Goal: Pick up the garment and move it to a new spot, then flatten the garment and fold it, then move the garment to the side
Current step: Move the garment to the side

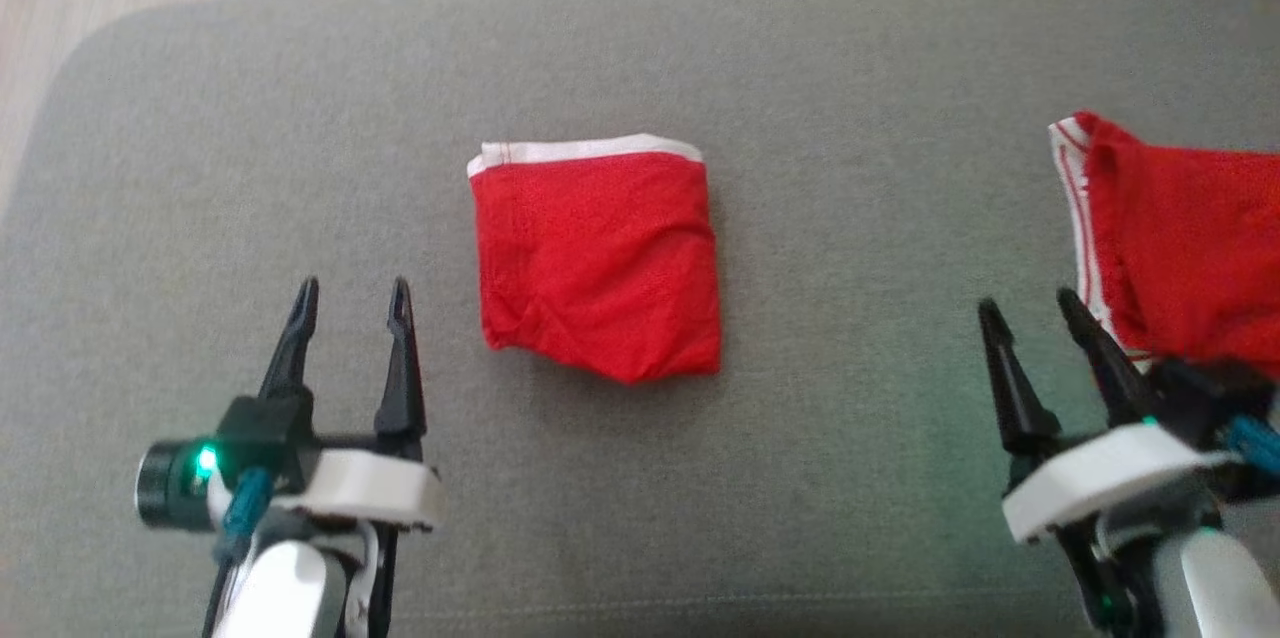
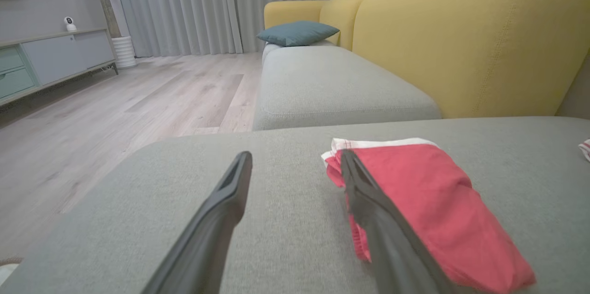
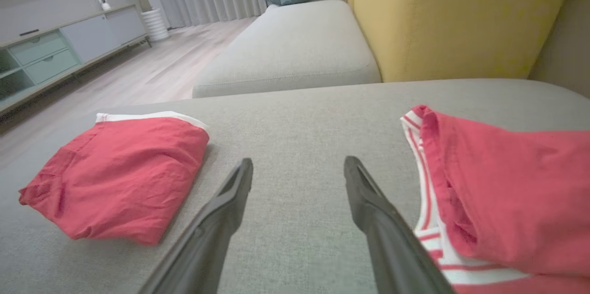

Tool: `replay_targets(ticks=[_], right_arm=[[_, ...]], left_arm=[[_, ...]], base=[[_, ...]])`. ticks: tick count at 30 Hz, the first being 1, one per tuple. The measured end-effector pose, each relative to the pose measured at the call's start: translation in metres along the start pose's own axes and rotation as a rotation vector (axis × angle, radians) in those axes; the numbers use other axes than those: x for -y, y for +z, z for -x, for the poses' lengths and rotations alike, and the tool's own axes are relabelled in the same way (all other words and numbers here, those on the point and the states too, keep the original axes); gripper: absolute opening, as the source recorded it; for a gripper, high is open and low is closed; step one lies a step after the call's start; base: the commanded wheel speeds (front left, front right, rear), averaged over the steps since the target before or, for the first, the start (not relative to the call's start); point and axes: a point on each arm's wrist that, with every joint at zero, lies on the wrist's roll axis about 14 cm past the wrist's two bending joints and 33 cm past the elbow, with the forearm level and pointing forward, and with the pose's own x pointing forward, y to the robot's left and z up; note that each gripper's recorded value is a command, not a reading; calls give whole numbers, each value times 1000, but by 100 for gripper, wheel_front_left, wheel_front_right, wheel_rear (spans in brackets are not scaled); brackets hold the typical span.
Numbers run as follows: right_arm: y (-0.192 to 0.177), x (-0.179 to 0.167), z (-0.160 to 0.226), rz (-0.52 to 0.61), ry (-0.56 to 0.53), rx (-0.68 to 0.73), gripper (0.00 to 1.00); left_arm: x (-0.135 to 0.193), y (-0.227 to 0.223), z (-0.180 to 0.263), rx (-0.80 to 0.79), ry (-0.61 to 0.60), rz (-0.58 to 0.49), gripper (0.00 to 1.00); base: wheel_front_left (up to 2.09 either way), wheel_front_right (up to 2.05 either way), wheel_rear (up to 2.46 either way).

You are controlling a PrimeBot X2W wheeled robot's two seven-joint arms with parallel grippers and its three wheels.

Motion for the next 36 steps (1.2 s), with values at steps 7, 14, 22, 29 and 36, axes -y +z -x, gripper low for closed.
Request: replay_targets(ticks=[7,14,22,29,36], right_arm=[[-12,-37,-55,4,145,-65,100],[-54,-93,-105,27,327,-235,100],[-95,-126,-124,29,412,-438,100],[-103,-134,-125,59,437,-536,0],[-97,-131,-119,76,438,-504,0]], left_arm=[[-10,1,-14,16,33,-13,100],[-26,4,-21,29,94,-15,100],[-41,-2,-15,5,151,-20,100],[-39,-2,-17,6,143,-20,100],[-31,1,-22,22,117,-16,100]], base=[[0,0,0],[0,0,0],[0,0,0],[0,0,0],[0,0,0]])
